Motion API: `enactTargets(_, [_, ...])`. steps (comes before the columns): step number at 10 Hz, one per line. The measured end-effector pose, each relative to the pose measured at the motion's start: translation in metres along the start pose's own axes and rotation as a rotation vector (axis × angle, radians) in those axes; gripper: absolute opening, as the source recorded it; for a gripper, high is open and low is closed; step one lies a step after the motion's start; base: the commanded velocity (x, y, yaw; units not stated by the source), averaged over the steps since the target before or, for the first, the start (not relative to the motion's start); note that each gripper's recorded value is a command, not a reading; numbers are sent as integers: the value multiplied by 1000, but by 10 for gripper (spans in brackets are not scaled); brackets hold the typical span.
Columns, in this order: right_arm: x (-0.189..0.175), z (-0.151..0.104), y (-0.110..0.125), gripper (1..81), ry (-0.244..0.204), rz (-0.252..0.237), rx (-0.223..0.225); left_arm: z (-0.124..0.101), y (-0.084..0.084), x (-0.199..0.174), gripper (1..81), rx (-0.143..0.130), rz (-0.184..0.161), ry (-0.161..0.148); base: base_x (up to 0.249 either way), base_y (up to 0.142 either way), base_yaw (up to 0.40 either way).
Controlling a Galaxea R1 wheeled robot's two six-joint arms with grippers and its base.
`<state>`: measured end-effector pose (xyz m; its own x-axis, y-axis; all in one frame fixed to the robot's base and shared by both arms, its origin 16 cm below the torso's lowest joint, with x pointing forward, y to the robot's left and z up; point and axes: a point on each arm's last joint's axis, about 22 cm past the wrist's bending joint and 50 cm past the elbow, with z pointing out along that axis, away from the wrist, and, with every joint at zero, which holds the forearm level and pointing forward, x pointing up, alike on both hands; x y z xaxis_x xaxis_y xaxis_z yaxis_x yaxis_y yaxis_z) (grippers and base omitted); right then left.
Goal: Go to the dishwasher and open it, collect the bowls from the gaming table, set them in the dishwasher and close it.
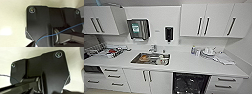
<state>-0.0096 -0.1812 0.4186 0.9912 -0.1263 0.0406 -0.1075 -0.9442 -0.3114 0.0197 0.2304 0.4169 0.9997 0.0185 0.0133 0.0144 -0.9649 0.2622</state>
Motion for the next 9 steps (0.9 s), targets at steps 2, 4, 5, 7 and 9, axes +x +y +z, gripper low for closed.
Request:
enactTargets(2, [-2,0,-1,811,-5,0,1,-1,-5,-1,811,6,25,-1,0,0,373])
enactTargets(4, [-4,1,-4,811,-7,-10,6,-1,-4,2,811,4,74,12,0,0,373])
enactTargets(5, [-4,1,-7,811,-8,-13,12,-2,-6,5,811,6,94,25,0,0,373])
enactTargets(7, [-5,1,-8,811,-9,-16,14,-3,-1,5,811,-13,114,29,0,0,373])
enactTargets(9, [-5,2,-10,811,-9,-15,19,-4,12,5,811,-55,120,32,0,0,373])
